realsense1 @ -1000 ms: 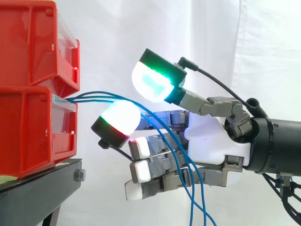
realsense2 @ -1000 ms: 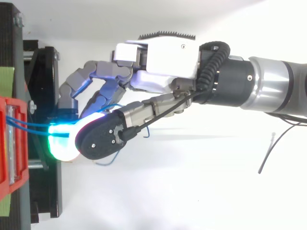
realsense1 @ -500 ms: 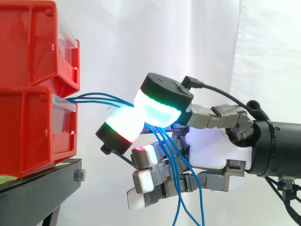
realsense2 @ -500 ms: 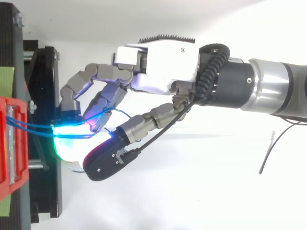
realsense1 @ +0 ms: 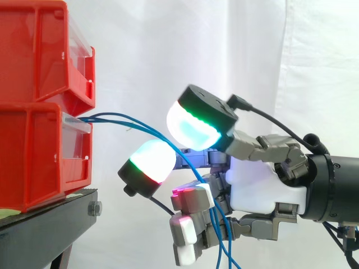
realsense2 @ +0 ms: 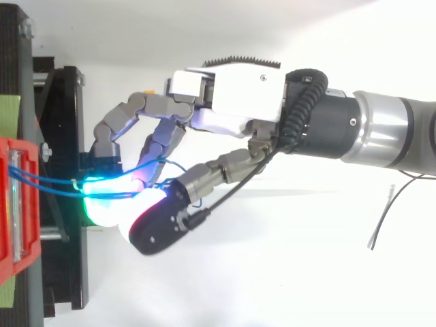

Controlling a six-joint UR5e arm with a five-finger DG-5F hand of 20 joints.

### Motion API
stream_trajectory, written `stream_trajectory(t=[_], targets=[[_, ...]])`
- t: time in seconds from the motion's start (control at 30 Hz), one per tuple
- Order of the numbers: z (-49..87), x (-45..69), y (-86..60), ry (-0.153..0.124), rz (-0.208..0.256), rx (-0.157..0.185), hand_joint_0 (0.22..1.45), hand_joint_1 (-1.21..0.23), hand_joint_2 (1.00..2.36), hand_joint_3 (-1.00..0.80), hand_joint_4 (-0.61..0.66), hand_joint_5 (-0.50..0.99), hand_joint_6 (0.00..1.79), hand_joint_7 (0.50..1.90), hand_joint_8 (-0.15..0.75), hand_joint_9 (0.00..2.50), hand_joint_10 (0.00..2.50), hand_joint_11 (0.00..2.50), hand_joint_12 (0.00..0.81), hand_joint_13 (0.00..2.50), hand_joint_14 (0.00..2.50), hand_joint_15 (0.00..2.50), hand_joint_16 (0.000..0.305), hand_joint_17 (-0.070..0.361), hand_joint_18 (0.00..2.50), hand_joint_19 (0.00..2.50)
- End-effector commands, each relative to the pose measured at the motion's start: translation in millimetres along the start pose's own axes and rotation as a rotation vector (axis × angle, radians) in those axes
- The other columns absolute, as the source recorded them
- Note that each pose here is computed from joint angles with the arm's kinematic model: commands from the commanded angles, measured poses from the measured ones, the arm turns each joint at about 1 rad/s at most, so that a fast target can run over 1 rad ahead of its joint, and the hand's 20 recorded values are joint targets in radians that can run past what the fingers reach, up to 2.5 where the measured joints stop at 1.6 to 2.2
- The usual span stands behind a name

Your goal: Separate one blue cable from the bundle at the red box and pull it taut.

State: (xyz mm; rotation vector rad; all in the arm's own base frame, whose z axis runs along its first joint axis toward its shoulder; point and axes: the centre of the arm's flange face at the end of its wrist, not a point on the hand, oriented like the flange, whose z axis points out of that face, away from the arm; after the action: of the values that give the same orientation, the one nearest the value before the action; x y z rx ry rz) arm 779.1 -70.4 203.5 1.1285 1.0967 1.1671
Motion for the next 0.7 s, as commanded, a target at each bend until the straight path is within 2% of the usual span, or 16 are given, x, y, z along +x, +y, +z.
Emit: stream_trajectory(t=[0.0,0.03,0.1,0.33,0.43,0.57,0.63,0.67], targets=[[0.1,1.4,0.4,0.001,-0.009,-0.002,0.54,-0.46,1.00,-0.50,0.09,-0.12,0.92,0.91,0.308,1.23,0.02,1.09,0.386,1.06,0.02,0.66,0.050,0.113,0.93,0.67],[0.3,1.2,-0.5,-0.003,-0.011,-0.004,0.57,-0.42,1.00,-0.50,0.07,-0.12,0.92,0.93,0.299,1.23,0.02,1.10,0.377,1.05,0.02,0.66,0.049,0.109,0.91,0.68],[0.8,1.0,0.2,-0.006,-0.013,-0.005,0.60,-0.44,1.00,-0.50,0.06,-0.12,0.92,0.94,0.296,1.23,0.02,1.09,0.376,1.05,0.03,0.67,0.048,0.107,0.91,0.69],[-0.1,1.9,-0.9,-0.016,-0.028,0.002,0.63,-0.73,1.01,-0.33,0.10,-0.12,0.93,0.95,0.300,1.16,0.02,1.09,0.378,1.03,0.02,0.67,0.049,0.110,0.92,0.68],[0.3,2.1,-0.5,-0.015,-0.027,-0.003,0.68,-0.84,1.02,-0.32,0.03,-0.13,0.94,0.96,0.290,1.12,0.02,1.10,0.370,1.01,0.03,0.67,0.049,0.110,0.91,0.68],[0.5,2.1,-0.3,-0.015,-0.027,-0.004,0.74,-0.89,1.01,-0.37,-0.06,-0.14,0.95,0.94,0.280,1.09,0.02,1.10,0.361,1.00,0.03,0.67,0.049,0.109,0.91,0.66],[0.0,2.2,-1.0,-0.013,-0.029,-0.003,0.77,-0.91,1.00,-0.49,-0.11,-0.14,0.95,0.96,0.270,1.08,0.02,1.10,0.357,0.99,0.02,0.67,0.048,0.108,0.90,0.67],[0.0,2.2,-1.0,-0.013,-0.029,-0.003,0.77,-0.92,1.00,-0.50,-0.11,-0.14,0.96,0.95,0.273,1.07,0.03,1.09,0.356,0.99,0.03,0.68,0.048,0.108,0.91,0.66]])
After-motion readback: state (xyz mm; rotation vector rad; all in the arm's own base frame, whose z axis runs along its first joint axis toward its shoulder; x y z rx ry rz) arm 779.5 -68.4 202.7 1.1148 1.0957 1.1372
